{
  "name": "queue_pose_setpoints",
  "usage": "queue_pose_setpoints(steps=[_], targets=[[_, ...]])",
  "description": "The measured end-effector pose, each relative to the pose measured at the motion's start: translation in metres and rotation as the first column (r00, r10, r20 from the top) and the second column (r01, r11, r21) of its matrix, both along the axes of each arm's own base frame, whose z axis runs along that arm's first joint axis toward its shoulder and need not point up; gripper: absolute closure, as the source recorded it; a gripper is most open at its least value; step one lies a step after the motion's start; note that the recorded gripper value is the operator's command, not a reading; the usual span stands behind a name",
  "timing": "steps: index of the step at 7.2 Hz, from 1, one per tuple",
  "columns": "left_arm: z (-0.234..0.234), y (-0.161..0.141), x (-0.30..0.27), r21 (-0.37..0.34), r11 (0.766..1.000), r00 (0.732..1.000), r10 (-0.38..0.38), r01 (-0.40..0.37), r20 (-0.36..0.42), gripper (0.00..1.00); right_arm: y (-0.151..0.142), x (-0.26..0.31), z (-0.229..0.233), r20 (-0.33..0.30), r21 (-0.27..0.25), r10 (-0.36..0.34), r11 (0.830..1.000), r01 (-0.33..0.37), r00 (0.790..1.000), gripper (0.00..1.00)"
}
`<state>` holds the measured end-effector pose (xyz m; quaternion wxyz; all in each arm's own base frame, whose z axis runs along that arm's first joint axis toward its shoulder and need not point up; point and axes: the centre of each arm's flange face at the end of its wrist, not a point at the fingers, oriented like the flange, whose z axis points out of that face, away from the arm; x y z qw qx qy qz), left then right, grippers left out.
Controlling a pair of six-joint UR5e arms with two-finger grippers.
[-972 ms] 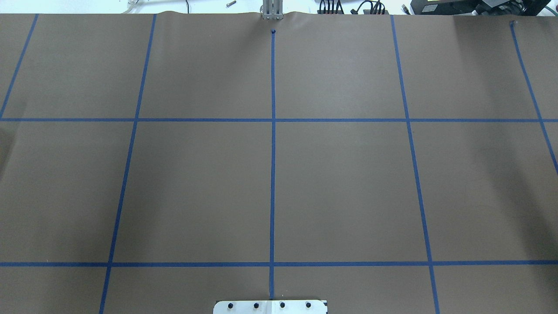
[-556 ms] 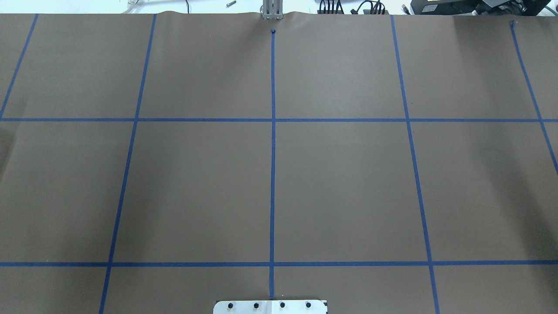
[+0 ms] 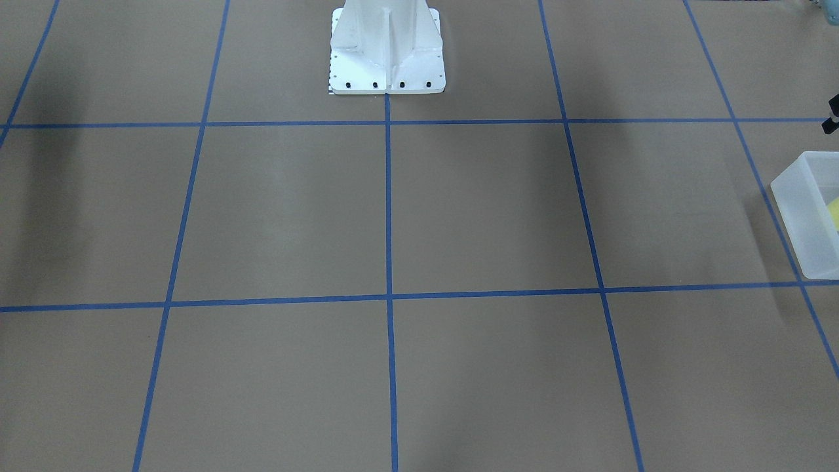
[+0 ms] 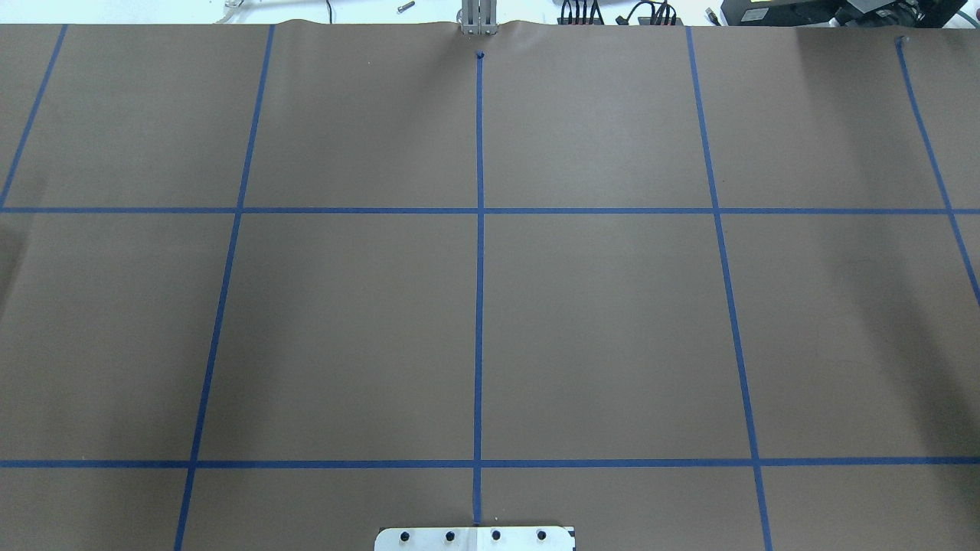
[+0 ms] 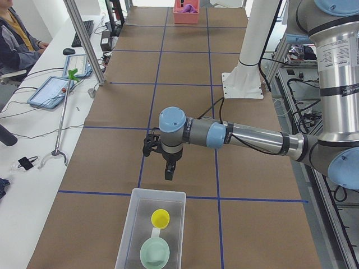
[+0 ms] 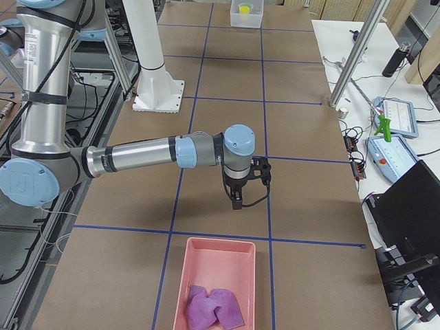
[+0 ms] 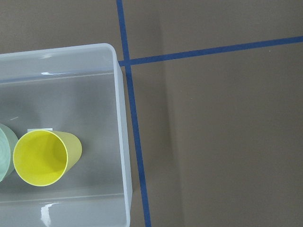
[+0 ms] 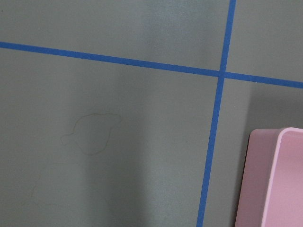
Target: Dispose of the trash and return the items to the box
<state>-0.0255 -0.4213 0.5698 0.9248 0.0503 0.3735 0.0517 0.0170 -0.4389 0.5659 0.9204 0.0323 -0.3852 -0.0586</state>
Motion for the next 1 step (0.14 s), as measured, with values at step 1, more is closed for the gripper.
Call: queue_pose_setpoints(steps=[1], targets=[[-0.0007, -0.0002, 0.0001, 0.002, 1.000, 1.000, 0.000, 0.000, 0.001, 0.02, 0.0000, 0.0000, -0.0003, 0.001, 0.001, 0.000, 1.000, 0.000, 1.000, 0.00]])
